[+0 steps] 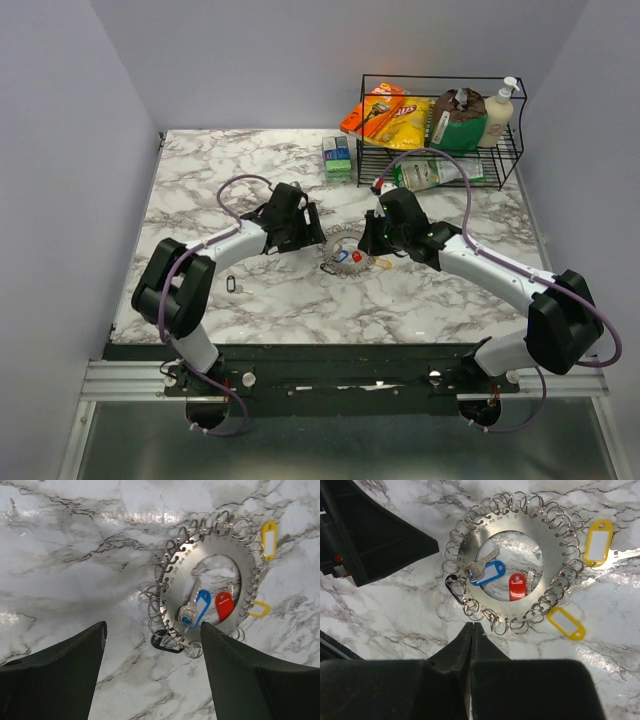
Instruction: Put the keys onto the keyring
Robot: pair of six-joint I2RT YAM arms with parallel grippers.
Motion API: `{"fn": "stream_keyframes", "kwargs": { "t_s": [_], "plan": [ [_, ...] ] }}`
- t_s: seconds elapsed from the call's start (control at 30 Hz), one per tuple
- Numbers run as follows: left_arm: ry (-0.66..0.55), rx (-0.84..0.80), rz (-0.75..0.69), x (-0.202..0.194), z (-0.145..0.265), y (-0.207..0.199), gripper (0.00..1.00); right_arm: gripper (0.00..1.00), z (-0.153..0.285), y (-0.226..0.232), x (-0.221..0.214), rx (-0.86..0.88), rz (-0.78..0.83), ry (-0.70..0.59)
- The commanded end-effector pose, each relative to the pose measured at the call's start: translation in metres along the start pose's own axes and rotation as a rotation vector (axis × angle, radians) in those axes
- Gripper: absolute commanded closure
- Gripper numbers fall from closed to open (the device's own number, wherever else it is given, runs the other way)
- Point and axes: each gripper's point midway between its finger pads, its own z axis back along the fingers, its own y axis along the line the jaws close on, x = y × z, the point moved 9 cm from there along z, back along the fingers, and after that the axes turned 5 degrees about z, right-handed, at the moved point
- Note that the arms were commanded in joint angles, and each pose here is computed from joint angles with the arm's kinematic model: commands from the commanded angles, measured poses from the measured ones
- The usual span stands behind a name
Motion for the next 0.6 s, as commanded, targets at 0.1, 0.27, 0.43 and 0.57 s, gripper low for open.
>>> {"fn": "stream_keyframes", "kwargs": {
  "t_s": [0.1,0.27,0.43,0.57],
  "plan": [
    [-0.013,0.169,-0.100,0.007,-0.020,-0.009,0.19,0.92,-0.005,-0.002,0.002,-0.034,0.002,-0.004],
    [0.005,0.213,-0.153,0.002,-0.031,-0.023,0.20,0.92,-0.001,-0.011,0.004,-0.090,-0.006,-0.021],
    [0.012,0.241,-0.205,0.000,-0.043,-0.035,0.20,0.92,0.001,-0.021,0.002,-0.126,-0.018,-0.017],
    [0.031,0.285,-0.249,-0.006,-0.054,-0.037,0.20,0.92,0.003,-0.030,0.000,-0.147,-0.027,-0.011]
  ]
}}
